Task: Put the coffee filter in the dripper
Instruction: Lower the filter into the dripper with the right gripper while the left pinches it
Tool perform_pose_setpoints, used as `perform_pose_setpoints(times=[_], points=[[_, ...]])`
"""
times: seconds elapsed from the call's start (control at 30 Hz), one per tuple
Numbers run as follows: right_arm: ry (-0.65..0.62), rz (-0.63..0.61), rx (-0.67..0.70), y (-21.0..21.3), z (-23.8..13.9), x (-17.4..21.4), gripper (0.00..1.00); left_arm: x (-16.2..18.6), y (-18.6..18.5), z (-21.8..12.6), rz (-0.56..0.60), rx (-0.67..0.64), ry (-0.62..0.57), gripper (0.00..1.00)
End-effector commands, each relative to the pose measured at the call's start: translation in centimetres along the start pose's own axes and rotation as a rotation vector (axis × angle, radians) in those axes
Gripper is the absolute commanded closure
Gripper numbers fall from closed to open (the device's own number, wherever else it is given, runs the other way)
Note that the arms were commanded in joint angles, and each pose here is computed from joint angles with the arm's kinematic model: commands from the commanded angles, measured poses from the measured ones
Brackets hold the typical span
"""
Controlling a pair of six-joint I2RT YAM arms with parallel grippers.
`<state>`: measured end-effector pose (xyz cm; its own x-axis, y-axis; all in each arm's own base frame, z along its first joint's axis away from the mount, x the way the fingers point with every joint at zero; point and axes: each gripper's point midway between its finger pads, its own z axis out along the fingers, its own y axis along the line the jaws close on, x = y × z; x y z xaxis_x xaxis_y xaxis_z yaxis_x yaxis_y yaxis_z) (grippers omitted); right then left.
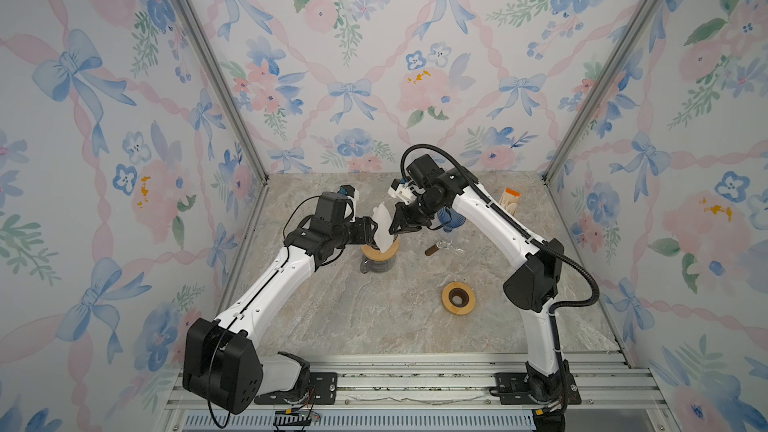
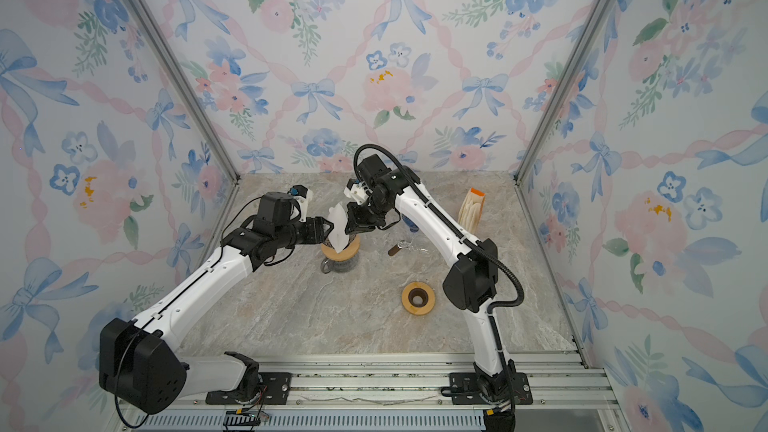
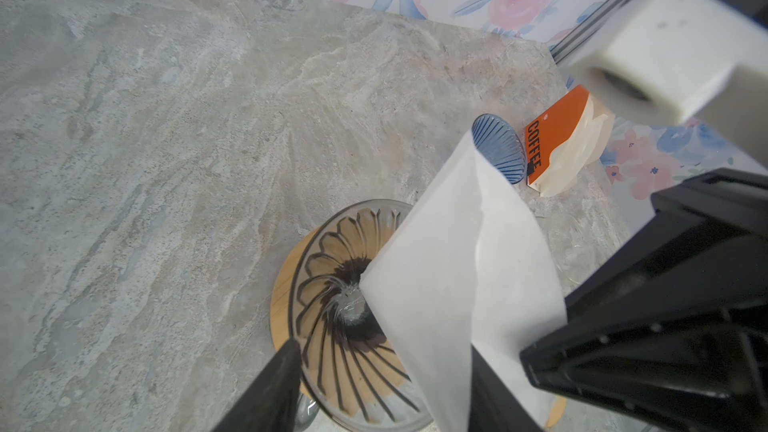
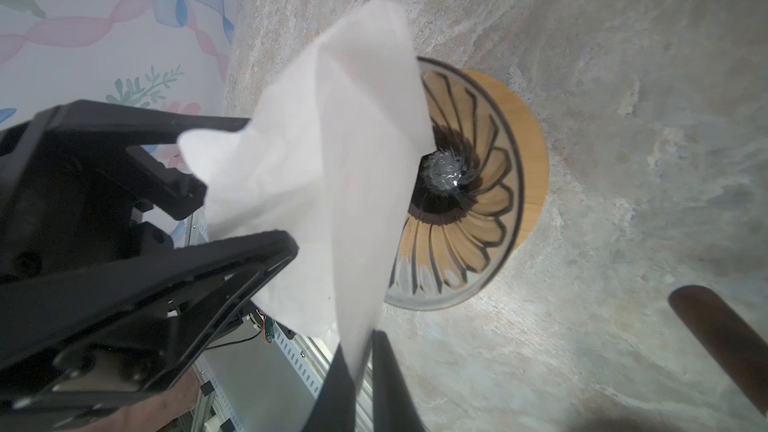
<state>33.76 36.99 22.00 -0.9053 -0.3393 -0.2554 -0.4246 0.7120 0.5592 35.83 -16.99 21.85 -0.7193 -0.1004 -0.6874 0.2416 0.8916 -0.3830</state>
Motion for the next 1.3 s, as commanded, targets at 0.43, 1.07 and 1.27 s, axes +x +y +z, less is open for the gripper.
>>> perform_pose_setpoints(times=[0.43, 1.07, 1.27], points=[[-0.11, -0.089, 0.186, -0.9, -0.1, -1.6, 0.7, 1.4, 1.7, 0.4, 0.002, -0.05, 0.04, 0.44], [-0.106, -0.123, 0.331, -3.1, 0.9, -1.7, 0.57, 2.7, 3.8, 0.2, 0.014, -0.145, 0.076, 0.46], [-0.093, -0.128, 0.361, -3.8, 1.1, -1.4, 0.57, 2.8, 4.5, 0.0, 0.02, -0.18, 0.084, 0.46]])
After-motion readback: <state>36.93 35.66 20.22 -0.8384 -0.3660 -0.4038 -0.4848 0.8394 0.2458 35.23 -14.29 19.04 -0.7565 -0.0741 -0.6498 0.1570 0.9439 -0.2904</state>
